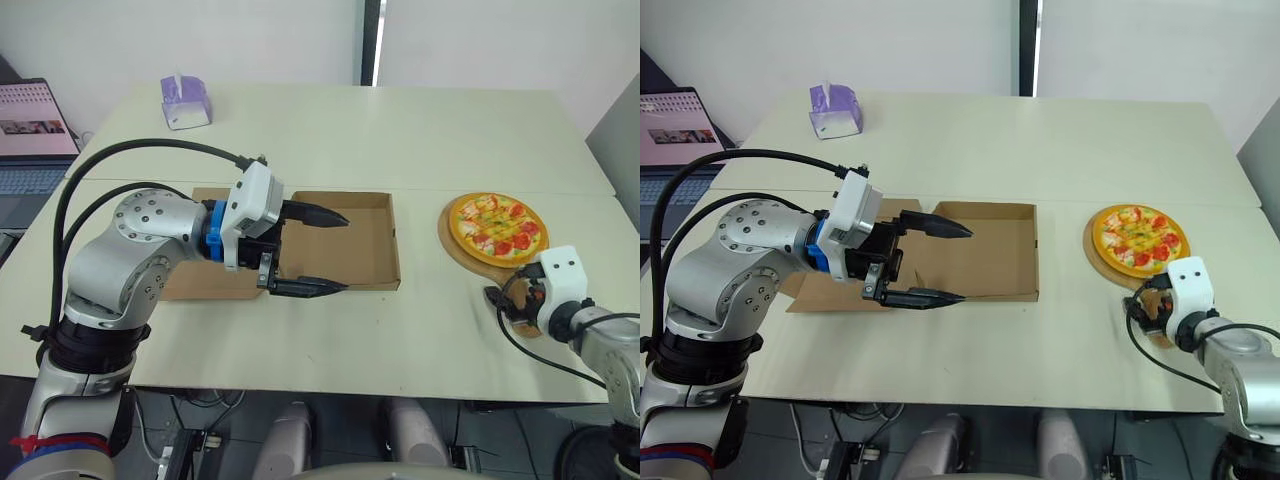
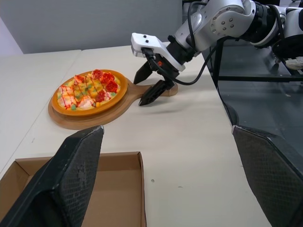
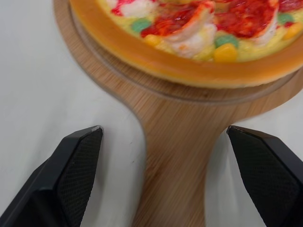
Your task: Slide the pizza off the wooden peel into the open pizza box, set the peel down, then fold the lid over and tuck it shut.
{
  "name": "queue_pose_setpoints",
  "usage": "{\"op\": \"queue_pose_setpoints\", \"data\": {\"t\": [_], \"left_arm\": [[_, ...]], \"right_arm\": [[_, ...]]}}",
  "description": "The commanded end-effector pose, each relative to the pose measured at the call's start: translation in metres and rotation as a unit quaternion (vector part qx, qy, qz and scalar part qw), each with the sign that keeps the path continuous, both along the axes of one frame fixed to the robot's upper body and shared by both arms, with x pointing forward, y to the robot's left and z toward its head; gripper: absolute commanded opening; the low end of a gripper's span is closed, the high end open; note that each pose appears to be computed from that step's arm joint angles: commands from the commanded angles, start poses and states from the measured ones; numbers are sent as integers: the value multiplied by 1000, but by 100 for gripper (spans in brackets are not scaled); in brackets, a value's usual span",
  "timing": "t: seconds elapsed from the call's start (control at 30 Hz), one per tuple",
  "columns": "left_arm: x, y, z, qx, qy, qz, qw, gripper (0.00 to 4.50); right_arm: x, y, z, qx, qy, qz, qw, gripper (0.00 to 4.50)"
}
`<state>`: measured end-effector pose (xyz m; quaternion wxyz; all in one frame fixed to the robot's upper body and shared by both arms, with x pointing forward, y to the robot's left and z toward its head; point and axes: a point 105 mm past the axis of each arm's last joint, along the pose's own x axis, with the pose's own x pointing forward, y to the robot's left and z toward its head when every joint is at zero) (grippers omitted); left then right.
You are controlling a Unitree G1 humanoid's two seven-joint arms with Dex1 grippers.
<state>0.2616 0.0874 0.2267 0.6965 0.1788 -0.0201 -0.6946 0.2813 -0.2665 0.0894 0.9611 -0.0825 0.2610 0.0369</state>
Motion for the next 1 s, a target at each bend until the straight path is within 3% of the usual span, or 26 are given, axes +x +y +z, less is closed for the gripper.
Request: {"op": "queue_pose_setpoints", "data": {"t": [0.03, 0.13, 0.37, 0.73, 1.0], "left_arm": [[-2, 0, 7, -2, -21, 1, 1000, 450], [-2, 1, 7, -3, -22, 6, 1000, 450], [1, 7, 7, -6, -24, 22, 999, 450], [19, 45, 15, -2, -43, 124, 991, 450], [23, 93, 22, 27, -67, 206, 976, 450]], "right_arm": [[3, -7, -6, 3, 10, -27, 1000, 449], [5, -3, -10, 16, 16, -23, 999, 388], [9, -1, -8, 12, -1, -22, 1000, 163], [32, 15, 51, -9, -156, 53, 986, 156], [42, 32, 102, -47, -163, 216, 962, 156]]}}
